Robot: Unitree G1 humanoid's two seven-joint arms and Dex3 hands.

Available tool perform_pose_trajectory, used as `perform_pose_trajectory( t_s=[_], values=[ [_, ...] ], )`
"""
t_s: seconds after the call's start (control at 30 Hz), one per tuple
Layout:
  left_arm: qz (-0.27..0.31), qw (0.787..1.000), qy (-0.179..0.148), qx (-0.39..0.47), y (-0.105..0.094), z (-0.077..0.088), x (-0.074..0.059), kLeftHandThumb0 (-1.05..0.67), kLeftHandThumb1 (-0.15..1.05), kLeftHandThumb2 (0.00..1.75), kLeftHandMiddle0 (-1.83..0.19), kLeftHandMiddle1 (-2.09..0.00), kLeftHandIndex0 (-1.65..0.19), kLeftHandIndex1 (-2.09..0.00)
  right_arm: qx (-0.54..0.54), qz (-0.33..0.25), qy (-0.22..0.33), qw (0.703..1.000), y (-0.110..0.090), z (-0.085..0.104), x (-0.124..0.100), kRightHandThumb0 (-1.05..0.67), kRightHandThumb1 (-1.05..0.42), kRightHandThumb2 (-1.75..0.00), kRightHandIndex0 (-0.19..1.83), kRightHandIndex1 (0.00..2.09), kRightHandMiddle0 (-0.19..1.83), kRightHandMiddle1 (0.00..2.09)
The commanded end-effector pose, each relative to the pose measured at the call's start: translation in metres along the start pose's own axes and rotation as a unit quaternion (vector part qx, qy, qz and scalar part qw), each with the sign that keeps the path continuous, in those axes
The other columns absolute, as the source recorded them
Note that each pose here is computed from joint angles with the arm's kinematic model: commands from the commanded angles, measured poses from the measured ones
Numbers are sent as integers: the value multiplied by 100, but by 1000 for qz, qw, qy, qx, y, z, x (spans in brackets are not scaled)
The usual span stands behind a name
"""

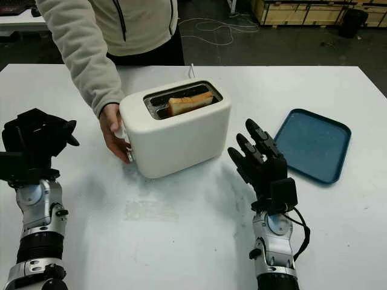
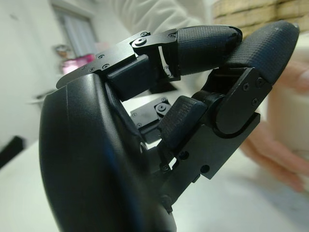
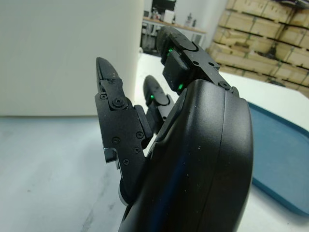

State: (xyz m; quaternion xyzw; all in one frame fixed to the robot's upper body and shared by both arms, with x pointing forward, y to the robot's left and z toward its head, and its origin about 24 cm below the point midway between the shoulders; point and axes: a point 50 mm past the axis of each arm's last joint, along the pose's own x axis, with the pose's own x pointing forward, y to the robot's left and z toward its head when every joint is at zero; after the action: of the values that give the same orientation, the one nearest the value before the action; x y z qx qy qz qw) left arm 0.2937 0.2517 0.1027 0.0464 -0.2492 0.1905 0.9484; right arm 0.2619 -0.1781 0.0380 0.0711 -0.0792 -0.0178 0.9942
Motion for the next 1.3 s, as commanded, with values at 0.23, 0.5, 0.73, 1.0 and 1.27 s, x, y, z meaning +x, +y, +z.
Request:
perform_pose_trajectory(
  t_s=[0.23, 0.5, 0.73, 1.0, 1.27],
  values=[
    [-99, 979, -23, 176, 27, 13, 13, -105, 92, 31, -42, -157, -24, -150, -49, 6, -42, 998, -31, 26, 20, -20, -87, 0, 58, 2, 55, 1],
    [-137, 966, -50, 211, 45, 32, 38, -105, 92, 23, -29, -156, -23, -143, -92, 39, -102, 990, -76, 88, 69, -29, -81, 0, 76, 8, 72, 6],
    [-188, 952, -57, 232, 44, 34, 55, -105, 92, 26, -24, -158, -18, -145, -151, 106, -125, 975, -82, 128, 104, -34, -78, 0, 86, 8, 80, 5],
    [-203, 951, -73, 221, 35, 32, 62, -105, 92, 24, -68, -126, -58, -116, -222, 152, -138, 953, -63, 148, 130, -37, -74, 0, 100, 10, 91, 6],
    [-225, 942, -77, 235, 25, 32, 66, -105, 92, 27, -61, -133, -54, -123, -233, 190, -122, 946, -44, 138, 133, -24, -77, -1, 102, 9, 92, 4]
  ],
)
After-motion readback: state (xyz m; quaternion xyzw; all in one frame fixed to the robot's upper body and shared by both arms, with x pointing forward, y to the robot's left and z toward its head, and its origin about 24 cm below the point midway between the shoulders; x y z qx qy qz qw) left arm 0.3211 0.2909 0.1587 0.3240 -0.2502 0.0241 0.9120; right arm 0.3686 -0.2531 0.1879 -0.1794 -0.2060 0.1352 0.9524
